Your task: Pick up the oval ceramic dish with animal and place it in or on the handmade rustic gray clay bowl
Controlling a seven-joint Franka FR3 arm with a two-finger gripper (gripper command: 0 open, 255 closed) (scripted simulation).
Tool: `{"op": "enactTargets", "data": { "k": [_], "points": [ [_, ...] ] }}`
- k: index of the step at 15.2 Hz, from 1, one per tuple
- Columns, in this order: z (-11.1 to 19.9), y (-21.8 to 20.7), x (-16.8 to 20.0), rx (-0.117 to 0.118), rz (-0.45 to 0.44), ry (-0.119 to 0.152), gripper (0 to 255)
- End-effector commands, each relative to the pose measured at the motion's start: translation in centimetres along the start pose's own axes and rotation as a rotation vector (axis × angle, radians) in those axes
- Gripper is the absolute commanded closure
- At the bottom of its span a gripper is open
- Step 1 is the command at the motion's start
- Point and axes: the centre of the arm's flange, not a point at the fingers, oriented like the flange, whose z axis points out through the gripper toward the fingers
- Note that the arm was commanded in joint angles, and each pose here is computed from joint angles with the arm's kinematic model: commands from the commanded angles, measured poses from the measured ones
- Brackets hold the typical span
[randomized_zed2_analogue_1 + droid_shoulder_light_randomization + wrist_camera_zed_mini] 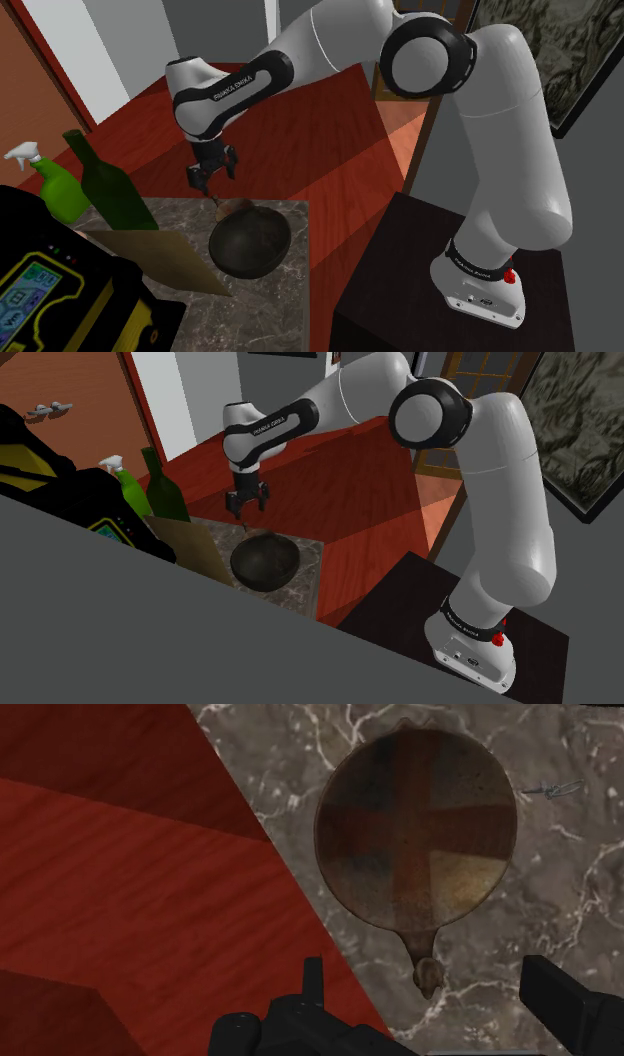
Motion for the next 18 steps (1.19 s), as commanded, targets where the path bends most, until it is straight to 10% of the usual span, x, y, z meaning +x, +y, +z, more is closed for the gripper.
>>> {"op": "enactTargets", "data": {
  "k": [1,17,18],
  "points": [
    [0.9,-1.3,2.2,0.005,-0.003,0.006,0],
    [5.0,-1.4,2.5,0.006,-0.003,0.007,0],
    [5.0,-1.4,2.5,0.006,-0.003,0.007,255]
  ]
}}
